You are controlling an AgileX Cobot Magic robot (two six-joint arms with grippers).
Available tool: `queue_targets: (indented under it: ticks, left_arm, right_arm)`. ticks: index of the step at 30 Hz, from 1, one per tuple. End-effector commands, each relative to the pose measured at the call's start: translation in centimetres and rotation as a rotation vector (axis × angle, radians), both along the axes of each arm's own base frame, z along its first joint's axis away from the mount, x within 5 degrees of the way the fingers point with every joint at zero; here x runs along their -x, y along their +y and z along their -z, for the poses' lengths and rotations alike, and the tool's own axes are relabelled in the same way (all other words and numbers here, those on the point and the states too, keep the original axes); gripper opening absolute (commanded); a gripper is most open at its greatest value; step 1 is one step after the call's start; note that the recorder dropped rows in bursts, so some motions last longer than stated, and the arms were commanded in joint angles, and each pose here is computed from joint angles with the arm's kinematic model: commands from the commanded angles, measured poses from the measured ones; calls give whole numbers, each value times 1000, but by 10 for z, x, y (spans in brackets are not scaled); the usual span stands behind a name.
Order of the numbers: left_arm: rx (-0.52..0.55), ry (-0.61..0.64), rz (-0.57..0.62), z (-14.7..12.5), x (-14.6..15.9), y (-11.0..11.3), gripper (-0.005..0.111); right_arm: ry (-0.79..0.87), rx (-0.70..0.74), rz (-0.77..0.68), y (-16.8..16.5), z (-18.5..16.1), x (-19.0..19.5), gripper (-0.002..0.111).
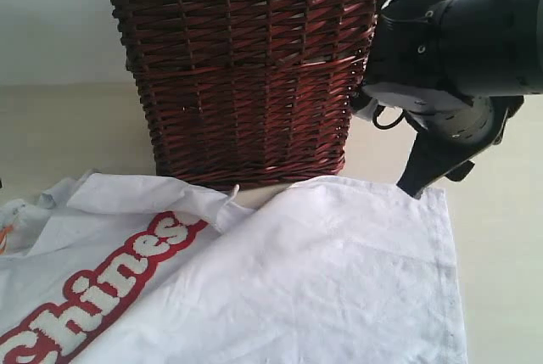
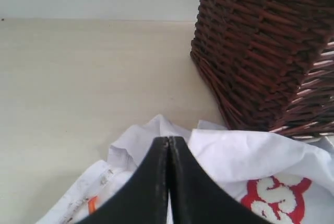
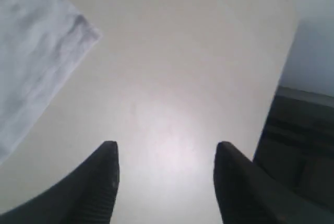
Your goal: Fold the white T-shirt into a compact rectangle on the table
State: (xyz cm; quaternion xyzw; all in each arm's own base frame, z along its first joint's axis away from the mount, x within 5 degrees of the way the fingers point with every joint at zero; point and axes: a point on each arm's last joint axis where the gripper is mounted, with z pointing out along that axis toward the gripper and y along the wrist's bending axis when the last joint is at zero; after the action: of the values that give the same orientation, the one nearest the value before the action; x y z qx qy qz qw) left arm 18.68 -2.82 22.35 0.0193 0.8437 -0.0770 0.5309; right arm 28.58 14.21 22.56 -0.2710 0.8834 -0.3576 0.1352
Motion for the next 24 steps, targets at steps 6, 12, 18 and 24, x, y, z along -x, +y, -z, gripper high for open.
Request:
queue_targets:
  ticks: [6,12,18,24]
  left_arm:
    - [-58,55,260,9,12,-43,0]
    - [-88,135,295,22,4,-53,0]
    - [-92,140,294,21,3,-54,0]
    - [-102,157,287,21,5,-52,0]
  right_arm:
    - [481,-755,-201,53,2,58,0]
    - [796,-829,-293,58,47,97,0]
    - [632,-406,-77,29,89,91,0]
    - [642,-159,43,14,146,81,0]
